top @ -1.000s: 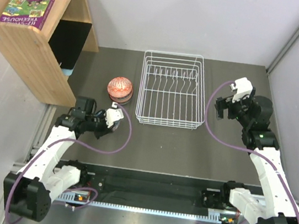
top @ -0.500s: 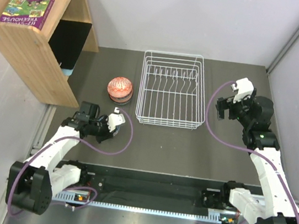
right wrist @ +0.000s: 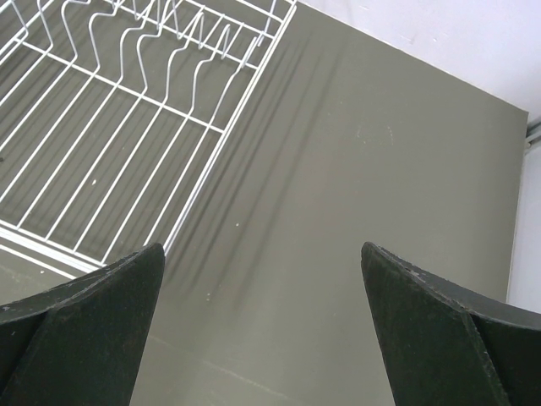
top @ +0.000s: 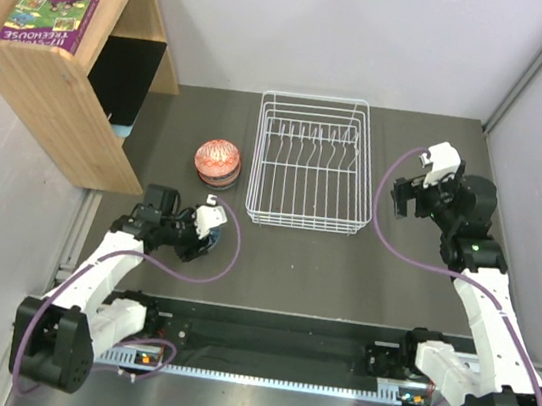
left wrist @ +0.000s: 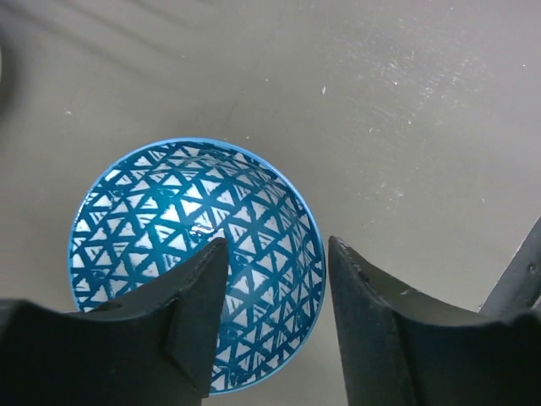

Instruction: Load the bowls into the dish rack

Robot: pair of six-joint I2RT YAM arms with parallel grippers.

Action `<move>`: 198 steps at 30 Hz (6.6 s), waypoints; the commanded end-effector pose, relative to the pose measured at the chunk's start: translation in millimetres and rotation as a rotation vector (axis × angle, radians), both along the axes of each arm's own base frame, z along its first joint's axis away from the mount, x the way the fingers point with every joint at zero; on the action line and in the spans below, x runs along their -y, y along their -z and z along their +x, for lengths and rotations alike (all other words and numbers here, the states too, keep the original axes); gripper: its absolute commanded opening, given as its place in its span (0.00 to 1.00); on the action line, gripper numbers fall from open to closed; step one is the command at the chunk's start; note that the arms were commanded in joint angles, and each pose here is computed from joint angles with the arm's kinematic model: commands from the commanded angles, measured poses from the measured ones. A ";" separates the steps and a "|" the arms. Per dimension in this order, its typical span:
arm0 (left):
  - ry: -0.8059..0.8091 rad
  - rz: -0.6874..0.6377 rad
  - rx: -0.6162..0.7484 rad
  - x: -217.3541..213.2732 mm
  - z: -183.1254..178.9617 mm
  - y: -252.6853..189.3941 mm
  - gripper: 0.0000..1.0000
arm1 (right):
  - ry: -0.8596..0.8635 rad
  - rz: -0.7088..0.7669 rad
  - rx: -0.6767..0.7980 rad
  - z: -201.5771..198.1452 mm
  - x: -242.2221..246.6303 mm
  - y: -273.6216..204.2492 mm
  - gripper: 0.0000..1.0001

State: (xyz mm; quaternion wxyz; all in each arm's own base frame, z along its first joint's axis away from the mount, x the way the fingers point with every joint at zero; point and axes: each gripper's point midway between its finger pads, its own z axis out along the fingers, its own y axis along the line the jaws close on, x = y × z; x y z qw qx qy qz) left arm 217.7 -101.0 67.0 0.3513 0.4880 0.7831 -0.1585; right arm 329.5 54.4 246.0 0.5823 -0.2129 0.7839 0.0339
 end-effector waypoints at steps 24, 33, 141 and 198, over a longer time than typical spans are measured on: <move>-0.544 -0.092 -0.001 -64.2 65.3 -48.1 0.66 | -0.055 0.011 0.068 -8.0 -6.3 -16.8 1.00; -0.557 -0.167 -0.186 -66.0 71.7 -19.9 0.55 | -0.064 0.012 0.067 -7.9 -7.8 -16.7 1.00; 0.294 -0.348 0.145 219.1 114.8 -203.9 0.00 | -1.097 0.732 -0.849 -37.8 -196.3 24.8 1.00; 0.203 -0.296 0.222 220.4 121.6 -198.8 0.00 | -1.171 0.883 -0.945 -41.0 -213.2 16.5 0.61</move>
